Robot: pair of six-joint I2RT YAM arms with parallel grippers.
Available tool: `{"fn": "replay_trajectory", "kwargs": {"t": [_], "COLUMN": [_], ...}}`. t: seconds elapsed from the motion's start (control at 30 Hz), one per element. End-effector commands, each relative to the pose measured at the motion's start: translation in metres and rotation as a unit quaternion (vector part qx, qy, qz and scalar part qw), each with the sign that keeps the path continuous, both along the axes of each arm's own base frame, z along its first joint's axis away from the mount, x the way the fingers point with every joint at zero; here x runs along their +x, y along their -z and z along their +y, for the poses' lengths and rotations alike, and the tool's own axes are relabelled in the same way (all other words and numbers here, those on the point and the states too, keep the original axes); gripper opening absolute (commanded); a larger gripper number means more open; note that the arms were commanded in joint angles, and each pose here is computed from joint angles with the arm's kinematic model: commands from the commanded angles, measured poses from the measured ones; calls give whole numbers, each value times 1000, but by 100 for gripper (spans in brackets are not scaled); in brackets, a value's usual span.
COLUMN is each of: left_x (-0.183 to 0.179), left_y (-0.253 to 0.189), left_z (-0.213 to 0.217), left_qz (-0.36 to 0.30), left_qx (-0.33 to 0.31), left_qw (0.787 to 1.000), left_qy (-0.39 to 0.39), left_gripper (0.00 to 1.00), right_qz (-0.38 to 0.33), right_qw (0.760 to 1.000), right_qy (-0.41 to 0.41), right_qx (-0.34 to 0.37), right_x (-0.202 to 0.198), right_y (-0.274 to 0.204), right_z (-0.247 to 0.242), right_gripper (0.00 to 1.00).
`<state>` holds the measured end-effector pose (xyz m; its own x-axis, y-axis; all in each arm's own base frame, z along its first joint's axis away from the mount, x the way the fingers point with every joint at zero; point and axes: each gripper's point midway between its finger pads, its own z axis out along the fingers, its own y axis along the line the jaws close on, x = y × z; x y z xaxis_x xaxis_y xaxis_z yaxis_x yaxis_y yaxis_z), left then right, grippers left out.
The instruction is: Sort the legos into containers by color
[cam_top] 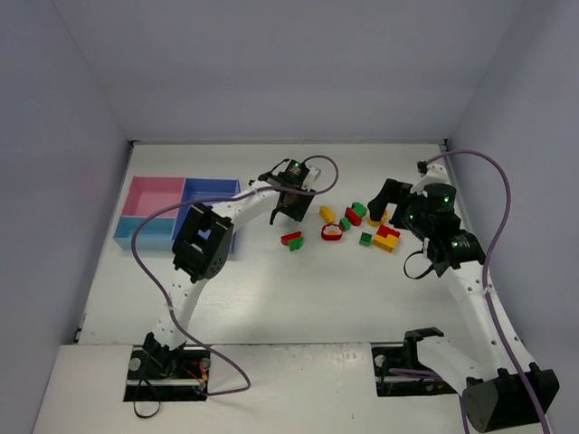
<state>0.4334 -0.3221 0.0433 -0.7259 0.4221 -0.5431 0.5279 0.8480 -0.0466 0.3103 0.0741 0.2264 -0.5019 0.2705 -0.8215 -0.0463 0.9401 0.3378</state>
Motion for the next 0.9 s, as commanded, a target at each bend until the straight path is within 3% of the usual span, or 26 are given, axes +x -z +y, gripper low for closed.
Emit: {"fn": "replay_trajectory", "kwargs": {"t": [0.0,0.2,0.47,0.57,0.6,0.7,0.87], "left_x": [30,50,56,57,58,59,62], "left_y": [-117,-180,-174,-160,-154,-143,-116], "left_z": [20,134,318,341,367,392,402], "left_qz": [-105,-142,-131,-112,-111,-103,-72], "left_qx": [-66,-62,-21,-22,-18,-11,8], "left_qw": [991,969,911,904,894,884,885], "left_qy": [-51,-193,-390,-411,-434,-455,-460], "left_gripper": [22,22,22,23,23,31,46], "right_qz": [-35,-37,-33,-33,-33,-37,-37], "right_qw": [999,999,999,998,998,998,998], "right_qy": [-18,-32,-42,-45,-45,-43,-40], "right_qx": [3,9,7,8,8,6,6], "right_x": [8,7,6,5,5,3,-1], "right_y": [-24,-27,-22,-22,-22,-23,-20], "right_z": [7,12,15,16,16,14,13], "right_gripper": [100,100,100,100,100,100,100]}}
